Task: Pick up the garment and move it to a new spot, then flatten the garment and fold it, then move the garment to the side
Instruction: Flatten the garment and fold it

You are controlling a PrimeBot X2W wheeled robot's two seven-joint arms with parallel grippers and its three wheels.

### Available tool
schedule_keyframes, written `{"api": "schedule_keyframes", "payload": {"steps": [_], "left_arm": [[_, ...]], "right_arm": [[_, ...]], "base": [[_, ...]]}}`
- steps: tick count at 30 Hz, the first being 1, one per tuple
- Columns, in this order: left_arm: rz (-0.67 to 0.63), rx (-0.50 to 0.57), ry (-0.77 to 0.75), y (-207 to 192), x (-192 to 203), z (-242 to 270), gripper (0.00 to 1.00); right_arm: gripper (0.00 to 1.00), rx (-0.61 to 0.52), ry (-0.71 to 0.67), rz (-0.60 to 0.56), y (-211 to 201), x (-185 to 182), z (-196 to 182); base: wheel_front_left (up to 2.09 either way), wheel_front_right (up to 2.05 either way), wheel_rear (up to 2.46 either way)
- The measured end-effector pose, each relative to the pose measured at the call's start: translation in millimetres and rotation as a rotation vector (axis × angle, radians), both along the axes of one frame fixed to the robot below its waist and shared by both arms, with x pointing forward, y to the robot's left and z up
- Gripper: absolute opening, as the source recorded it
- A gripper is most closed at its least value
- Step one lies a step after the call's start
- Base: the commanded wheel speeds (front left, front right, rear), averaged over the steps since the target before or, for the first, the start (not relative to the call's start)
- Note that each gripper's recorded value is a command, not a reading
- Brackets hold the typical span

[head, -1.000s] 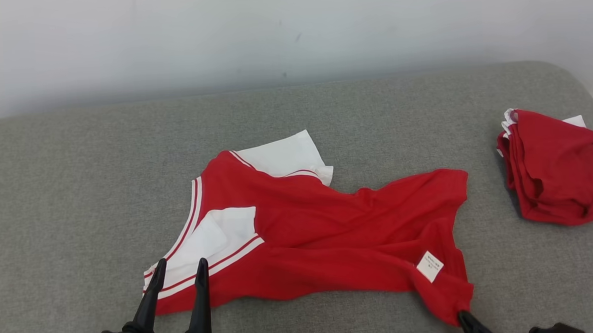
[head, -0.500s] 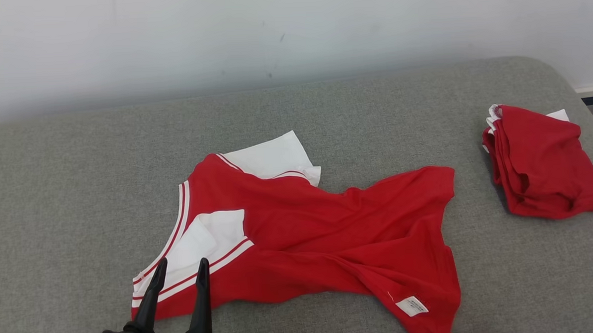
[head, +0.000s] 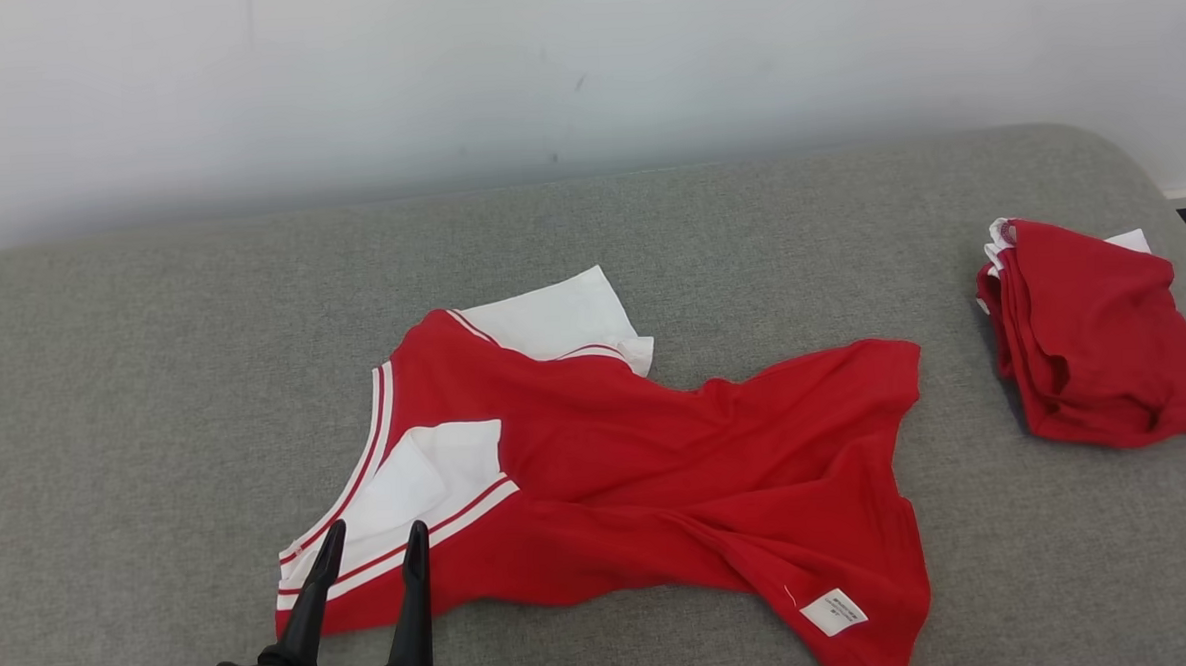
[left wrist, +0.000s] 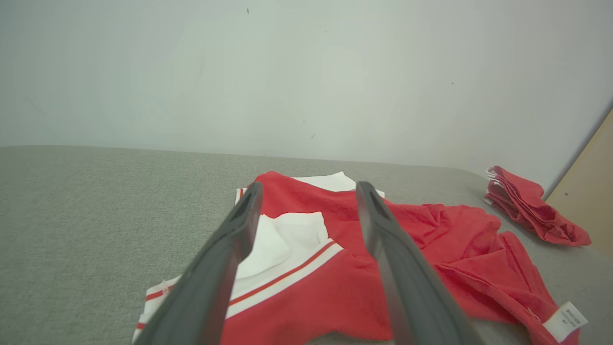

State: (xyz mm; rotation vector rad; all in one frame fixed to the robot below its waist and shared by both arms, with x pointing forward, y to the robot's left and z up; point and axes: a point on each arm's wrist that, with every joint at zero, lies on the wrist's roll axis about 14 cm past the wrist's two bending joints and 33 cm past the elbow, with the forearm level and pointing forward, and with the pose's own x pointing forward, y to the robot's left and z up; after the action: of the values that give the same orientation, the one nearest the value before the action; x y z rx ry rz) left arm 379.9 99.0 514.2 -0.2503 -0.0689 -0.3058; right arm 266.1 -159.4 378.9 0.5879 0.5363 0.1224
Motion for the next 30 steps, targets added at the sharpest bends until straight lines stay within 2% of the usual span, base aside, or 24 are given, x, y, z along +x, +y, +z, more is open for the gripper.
{"api": "schedule_keyframes", "payload": {"steps": [1, 3, 6, 9, 11, 12, 13, 14, 15, 23, 30], "left_arm": [[0.001, 0.001, 0.0, 0.4, -0.4, 0.0, 1.0], [0.004, 0.005, 0.0, 2.0, -1.0, -0.2, 1.0], [0.009, 0.013, -0.003, 4.5, -2.1, -0.1, 1.0], [0.014, 0.016, -0.004, 6.2, -2.3, 0.5, 1.0], [0.014, 0.018, -0.004, 6.4, -2.1, 0.3, 1.0], [0.015, 0.019, -0.004, 6.2, -1.9, 0.1, 1.0], [0.014, 0.019, -0.003, 5.9, -1.7, 0.0, 1.0], [0.013, 0.02, -0.004, 5.5, -1.4, 0.0, 1.0], [0.013, 0.02, -0.004, 5.1, -1.1, 0.1, 1.0], [-0.01, 0.028, 0.002, -0.7, 0.7, -1.6, 1.0], [-0.048, 0.061, 0.045, -7.4, 9.9, -11.5, 1.0]], "right_arm": [[0.98, 0.012, 0.007, -0.004, 1.7, 1.1, -1.7], [0.85, 0.03, 0.009, -0.015, 4.6, 3.7, -3.7], [0.8, 0.048, 0.01, -0.028, 5.9, 6.5, -6.1], [0.5, 0.06, 0.001, -0.032, 8.1, 9.6, -5.7], [0.46, 0.067, -0.003, -0.04, 7.8, 11.4, -5.5], [0.4, 0.07, -0.002, -0.042, 7.7, 11.7, -6.1], [0.26, 0.071, -0.002, -0.043, 7.3, 12.1, -6.5], [0.05, 0.068, -0.007, -0.042, 6.7, 12.8, -6.1], [0.0, 0.064, -0.01, -0.041, 6.0, 13.4, -6.0], [0.0, 0.012, -0.029, -0.041, -10.4, 8.5, -6.2], [0.0, -0.142, -0.055, -0.022, -44.2, 0.6, -6.4]], "base": [[0.0, 0.0, 0.0], [0.0, 0.0, 0.0], [0.0, 0.0, 0.0], [0.0, 0.0, 0.0], [0.0, 0.0, 0.0], [0.0, 0.0, 0.0], [0.0, 0.0, 0.0], [0.0, 0.0, 0.0], [0.0, 0.0, 0.0], [0.0, 0.0, 0.0], [0.0, 0.0, 0.0]]}}
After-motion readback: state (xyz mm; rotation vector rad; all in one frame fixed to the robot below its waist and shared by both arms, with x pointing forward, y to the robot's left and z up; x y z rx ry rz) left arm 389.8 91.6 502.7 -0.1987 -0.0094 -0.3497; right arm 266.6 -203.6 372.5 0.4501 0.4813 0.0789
